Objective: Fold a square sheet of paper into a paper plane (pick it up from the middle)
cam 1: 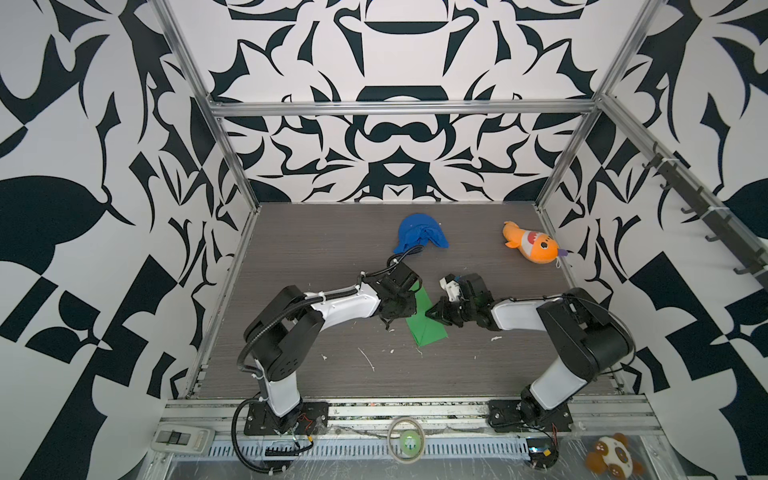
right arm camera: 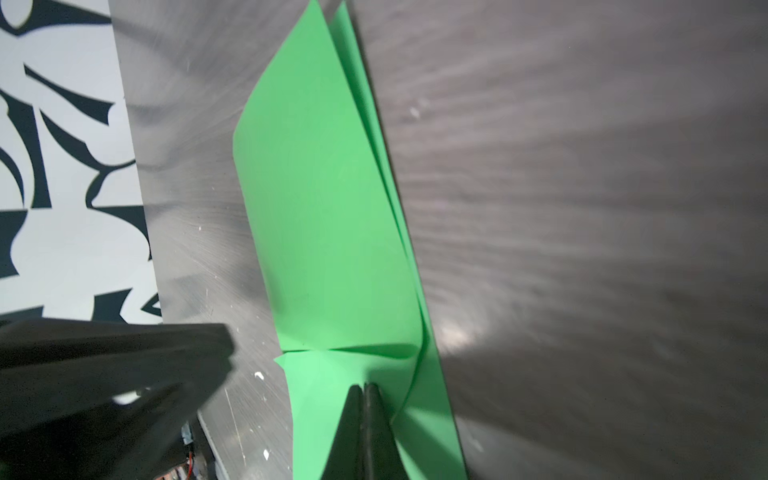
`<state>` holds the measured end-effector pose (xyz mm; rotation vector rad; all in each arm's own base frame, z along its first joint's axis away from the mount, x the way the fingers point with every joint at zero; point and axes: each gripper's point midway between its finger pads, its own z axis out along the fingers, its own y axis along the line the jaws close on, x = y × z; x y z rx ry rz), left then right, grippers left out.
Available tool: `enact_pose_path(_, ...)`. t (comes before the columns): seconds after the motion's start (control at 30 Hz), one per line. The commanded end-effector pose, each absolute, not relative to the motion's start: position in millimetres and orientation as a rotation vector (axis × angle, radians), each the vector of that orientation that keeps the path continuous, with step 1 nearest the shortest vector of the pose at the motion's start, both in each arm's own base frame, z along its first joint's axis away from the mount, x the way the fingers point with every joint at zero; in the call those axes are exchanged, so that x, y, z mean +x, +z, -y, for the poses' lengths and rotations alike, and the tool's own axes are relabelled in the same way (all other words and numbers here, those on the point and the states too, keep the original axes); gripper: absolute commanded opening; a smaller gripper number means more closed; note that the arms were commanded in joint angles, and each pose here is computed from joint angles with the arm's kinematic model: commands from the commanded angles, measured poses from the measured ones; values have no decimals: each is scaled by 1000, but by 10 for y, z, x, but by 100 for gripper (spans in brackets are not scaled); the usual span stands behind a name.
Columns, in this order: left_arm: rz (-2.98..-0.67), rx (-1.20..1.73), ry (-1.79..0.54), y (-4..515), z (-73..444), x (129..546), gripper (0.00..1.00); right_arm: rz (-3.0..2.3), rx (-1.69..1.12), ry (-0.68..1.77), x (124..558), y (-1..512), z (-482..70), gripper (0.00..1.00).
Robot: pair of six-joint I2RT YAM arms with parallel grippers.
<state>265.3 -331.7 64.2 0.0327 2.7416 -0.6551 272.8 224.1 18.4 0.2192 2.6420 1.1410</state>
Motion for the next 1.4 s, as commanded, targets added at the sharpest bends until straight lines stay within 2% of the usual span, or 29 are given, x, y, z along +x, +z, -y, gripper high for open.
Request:
enact_pose_path(0.0, -2681, -70, -791, 837, 3428, 2517, 24, -2660, 485, 1001, 2662, 47, -2008, 2)
enact_pose_path(0.2, -2685, -152, -930, 773, 3729, 2132, 25, -2622, 657, 931, 2666, 101, -1871, 1)
enact_pose_path(0.3, -2713, -159, -960, 669, 3877, 2015, 20, -2623, 687, 931, 2677, 94, -1873, 0)
enact_pose_path(0.63, -2809, -226, -812, 354, 3786, 1982, 6, -2642, 690, 944, 2687, 48, -1911, 0)
enact_pose_path(1.13, -2898, -346, -649, 93, 3519, 1911, 2, -2664, 689, 931, 2680, 20, -1914, 0)
enact_pose_path(1.27, -2920, -361, -602, 52, 3451, 1880, 0, -2660, 615, 947, 2717, 120, -1957, 1)
enact_pose_path(1.37, -2933, -353, -580, 43, 3394, 1861, 0, -2647, 384, 996, 2790, 351, -2065, 2)
